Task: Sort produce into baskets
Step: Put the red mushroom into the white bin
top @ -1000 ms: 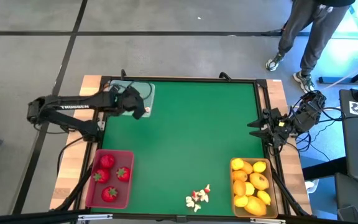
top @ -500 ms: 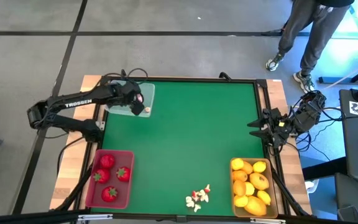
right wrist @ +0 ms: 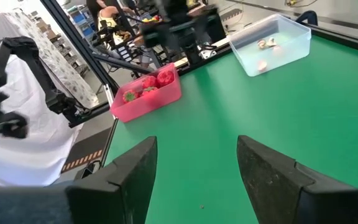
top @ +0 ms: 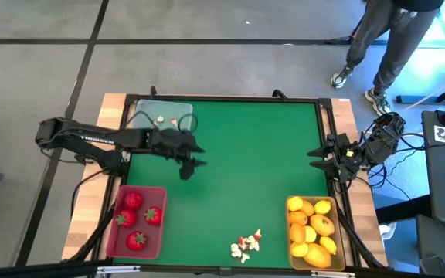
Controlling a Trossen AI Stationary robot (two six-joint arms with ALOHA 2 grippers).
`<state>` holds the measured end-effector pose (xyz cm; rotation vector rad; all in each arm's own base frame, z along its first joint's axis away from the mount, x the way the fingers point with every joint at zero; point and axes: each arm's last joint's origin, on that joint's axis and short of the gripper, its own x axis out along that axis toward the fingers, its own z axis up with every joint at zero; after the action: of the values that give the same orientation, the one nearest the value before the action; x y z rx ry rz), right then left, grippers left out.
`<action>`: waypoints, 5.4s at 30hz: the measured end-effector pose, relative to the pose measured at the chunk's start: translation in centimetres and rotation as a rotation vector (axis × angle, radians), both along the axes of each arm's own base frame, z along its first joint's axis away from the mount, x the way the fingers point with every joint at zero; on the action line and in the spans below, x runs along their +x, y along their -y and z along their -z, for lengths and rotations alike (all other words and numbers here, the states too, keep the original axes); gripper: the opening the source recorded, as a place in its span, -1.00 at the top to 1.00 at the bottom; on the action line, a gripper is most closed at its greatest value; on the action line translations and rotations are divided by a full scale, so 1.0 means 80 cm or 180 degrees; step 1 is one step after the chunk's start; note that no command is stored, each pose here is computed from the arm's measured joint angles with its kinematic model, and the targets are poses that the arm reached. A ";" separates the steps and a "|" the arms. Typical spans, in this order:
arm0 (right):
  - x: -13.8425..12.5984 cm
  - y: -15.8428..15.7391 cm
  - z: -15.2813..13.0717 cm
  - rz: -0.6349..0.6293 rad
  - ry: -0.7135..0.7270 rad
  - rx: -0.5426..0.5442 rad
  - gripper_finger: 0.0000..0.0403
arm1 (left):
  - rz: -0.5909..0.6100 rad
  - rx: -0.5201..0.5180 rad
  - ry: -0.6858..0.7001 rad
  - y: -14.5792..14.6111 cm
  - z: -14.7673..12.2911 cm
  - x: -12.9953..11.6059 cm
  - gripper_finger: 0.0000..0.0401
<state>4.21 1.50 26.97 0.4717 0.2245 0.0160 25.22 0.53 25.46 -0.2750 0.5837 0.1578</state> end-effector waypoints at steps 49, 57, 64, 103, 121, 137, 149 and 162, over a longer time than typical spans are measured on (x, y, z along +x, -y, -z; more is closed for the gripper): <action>0.000 0.001 0.000 0.0113 0.0007 -0.0023 -0.10 | 0.1256 0.0539 0.0411 0.235 0.135 0.254 -0.05; 0.000 0.002 0.002 0.0123 -0.0020 0.0007 -0.10 | 0.1165 0.0304 0.0262 0.246 0.161 0.256 -0.05; 0.000 0.002 0.002 0.0123 -0.0025 0.0005 -0.10 | 0.1065 0.0274 0.0209 0.246 0.177 0.257 -0.05; 0.000 0.001 0.002 0.0064 -0.0044 0.0014 -0.10 | 0.0808 0.0585 0.0046 0.242 0.147 0.281 -0.05; 0.000 0.001 0.002 0.0065 -0.0045 0.0013 -0.10 | 0.0835 0.0627 0.0082 0.241 0.161 0.286 -0.05; 0.000 0.000 0.002 0.0008 -0.0056 0.0024 -0.10 | 0.0853 0.0501 -0.0069 0.240 0.200 0.288 -0.05; -0.001 0.000 0.002 0.0008 -0.0056 0.0024 -0.10 | 0.0813 0.0488 -0.0059 0.238 0.204 0.290 0.02; -0.001 0.000 0.002 0.0007 -0.0057 0.0024 -0.10 | 0.0796 0.0496 -0.0040 0.236 0.193 0.290 0.40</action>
<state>4.16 1.48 26.78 0.4797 0.2416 0.0106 48.38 -18.34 10.00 -0.0488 0.6099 -0.0366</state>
